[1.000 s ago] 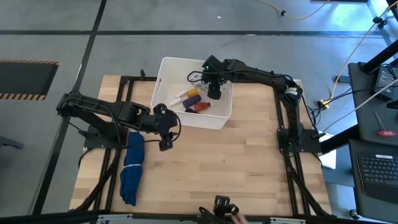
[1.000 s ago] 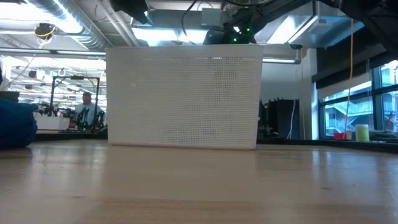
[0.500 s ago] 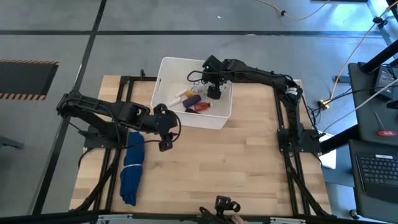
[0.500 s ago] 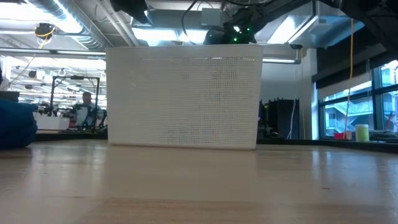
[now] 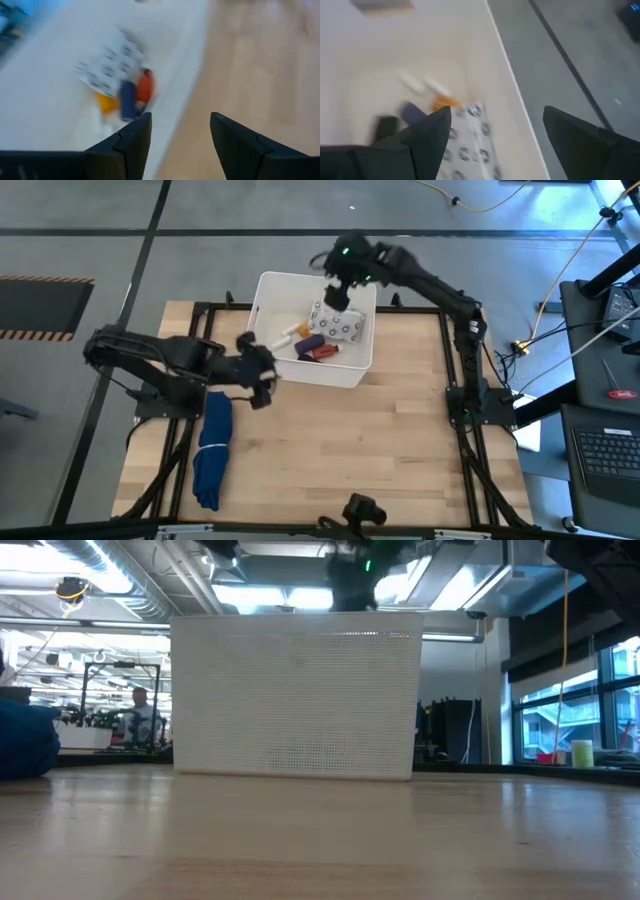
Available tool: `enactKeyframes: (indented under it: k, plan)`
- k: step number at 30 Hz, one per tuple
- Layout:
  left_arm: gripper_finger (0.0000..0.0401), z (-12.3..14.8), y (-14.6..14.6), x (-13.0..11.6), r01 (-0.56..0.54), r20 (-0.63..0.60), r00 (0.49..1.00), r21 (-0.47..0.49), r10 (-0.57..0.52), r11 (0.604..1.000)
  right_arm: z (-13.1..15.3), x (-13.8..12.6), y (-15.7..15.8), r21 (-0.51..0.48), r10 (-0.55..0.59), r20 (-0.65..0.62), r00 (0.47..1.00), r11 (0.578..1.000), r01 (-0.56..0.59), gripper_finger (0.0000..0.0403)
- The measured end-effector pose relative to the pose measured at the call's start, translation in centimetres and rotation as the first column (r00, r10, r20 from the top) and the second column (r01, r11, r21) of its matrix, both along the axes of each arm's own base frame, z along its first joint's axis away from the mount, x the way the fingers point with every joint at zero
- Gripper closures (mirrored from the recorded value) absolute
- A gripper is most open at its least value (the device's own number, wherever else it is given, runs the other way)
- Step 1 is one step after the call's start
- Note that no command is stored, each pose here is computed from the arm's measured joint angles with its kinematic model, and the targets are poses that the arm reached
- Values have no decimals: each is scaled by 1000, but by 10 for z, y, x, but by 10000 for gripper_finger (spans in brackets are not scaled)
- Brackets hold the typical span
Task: Pick & place medical supplies in basket/bin
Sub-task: Return to Home Position
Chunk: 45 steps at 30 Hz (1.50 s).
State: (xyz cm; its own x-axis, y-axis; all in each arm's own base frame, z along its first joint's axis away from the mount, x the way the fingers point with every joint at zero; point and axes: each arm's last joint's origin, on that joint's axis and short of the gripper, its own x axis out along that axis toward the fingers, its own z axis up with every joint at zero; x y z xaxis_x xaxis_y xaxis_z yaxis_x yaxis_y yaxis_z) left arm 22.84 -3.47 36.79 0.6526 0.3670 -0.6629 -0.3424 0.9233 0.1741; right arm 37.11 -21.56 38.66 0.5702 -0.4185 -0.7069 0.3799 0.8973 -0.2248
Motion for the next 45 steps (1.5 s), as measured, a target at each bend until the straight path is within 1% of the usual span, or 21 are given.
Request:
enactKeyframes:
  k: [3,4,6,9,12,15,18,20,23,25,27,30,33,35,39,42,45]
  plan:
    - [205,17,7,-20,-65,104,993,36,61,997,36,-14,12,64,39,127,991,997,-47,86]
    - [205,23,9,-28,-86,144,986,35,80,996,41,-19,18,86,51,171,984,994,-66,86]
    - [205,32,13,-45,-123,220,969,39,112,992,46,-29,31,108,71,217,974,989,-96,86]
    - [205,33,18,-72,-164,319,936,20,149,986,46,-47,53,121,79,231,970,987,-109,86]
    - [205,25,22,-93,-199,421,887,-22,190,980,42,-70,74,84,30,279,960,995,-56,86]
    - [205,12,27,-109,-243,498,836,-43,232,969,36,-102,97,55,-24,364,931,998,4,86]
    - [205,1,32,-127,-286,542,797,-50,267,957,20,-137,117,59,-54,431,901,998,32,86]
    - [205,-5,36,-138,-329,573,763,-55,299,943,8,-159,128,67,-79,484,871,996,53,86]
    - [205,-13,42,-157,-396,614,708,-63,349,916,-8,-189,142,57,-86,568,818,996,65,86]
    - [205,-19,45,-167,-410,635,680,-87,367,908,-19,-205,149,66,-106,614,782,994,82,86]
    - [205,-30,46,-173,-418,642,664,-105,382,902,-31,-216,153,82,-119,651,749,993,86,86]
    - [205,-46,48,-179,-427,652,644,-128,400,895,-45,-227,158,101,-132,703,699,991,85,86]
    - [205,-62,49,-182,-429,655,632,-148,413,891,-66,-232,159,105,-136,707,694,991,87,86]
    - [205,-71,50,-185,-436,659,619,-165,427,885,-81,-234,160,98,-135,724,677,991,93,86]
    - [205,-87,51,-191,-444,674,583,-203,453,873,-106,-239,162,97,-129,796,592,992,86,86]
    - [205,-99,53,-193,-476,682,549,-219,482,852,-124,-242,163,112,-139,822,553,990,82,86]
    - [205,-111,53,-194,-494,687,524,-236,503,837,-139,-245,164,129,-152,837,526,988,79,86]
